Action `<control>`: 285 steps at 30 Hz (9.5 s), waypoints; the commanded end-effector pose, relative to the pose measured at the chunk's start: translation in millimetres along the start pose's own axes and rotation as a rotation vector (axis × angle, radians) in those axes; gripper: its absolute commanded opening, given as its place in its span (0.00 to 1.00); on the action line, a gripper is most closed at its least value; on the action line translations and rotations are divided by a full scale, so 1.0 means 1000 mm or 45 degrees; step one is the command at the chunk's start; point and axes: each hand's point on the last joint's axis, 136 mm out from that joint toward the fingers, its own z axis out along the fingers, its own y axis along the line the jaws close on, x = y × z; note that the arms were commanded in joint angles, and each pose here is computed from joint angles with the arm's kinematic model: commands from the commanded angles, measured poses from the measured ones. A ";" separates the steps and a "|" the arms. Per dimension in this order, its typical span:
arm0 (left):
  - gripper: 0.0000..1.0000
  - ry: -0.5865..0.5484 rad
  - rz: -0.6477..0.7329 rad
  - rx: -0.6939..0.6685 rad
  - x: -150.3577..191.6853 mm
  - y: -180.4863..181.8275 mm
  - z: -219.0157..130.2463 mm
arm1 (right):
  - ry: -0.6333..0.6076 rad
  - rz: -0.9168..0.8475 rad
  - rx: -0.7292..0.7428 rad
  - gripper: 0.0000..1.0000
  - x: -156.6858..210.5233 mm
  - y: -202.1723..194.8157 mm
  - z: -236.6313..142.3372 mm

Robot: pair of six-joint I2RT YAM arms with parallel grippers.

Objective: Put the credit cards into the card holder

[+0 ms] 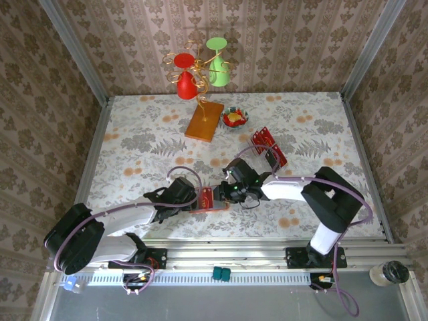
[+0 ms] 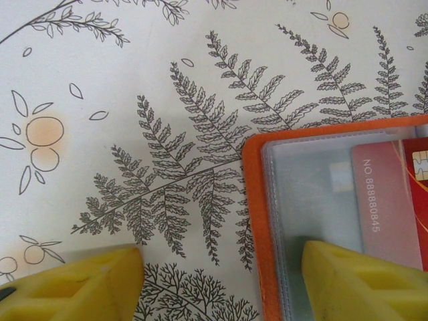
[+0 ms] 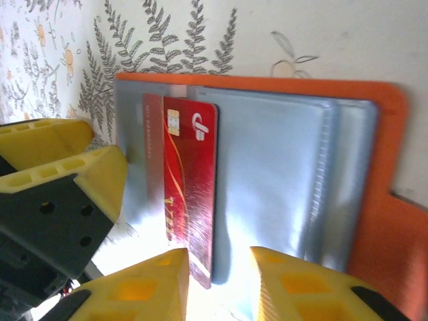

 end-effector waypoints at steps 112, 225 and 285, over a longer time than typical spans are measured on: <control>0.67 0.085 -0.069 -0.038 0.021 0.024 0.003 | 0.107 -0.240 0.270 0.01 -0.005 0.027 0.037; 0.67 0.179 -0.029 0.057 0.015 -0.015 0.021 | 0.172 -0.211 0.239 0.00 0.000 0.024 0.046; 0.70 0.001 -0.133 0.083 -0.026 0.011 -0.018 | 0.063 -0.241 0.276 0.02 -0.022 0.034 0.004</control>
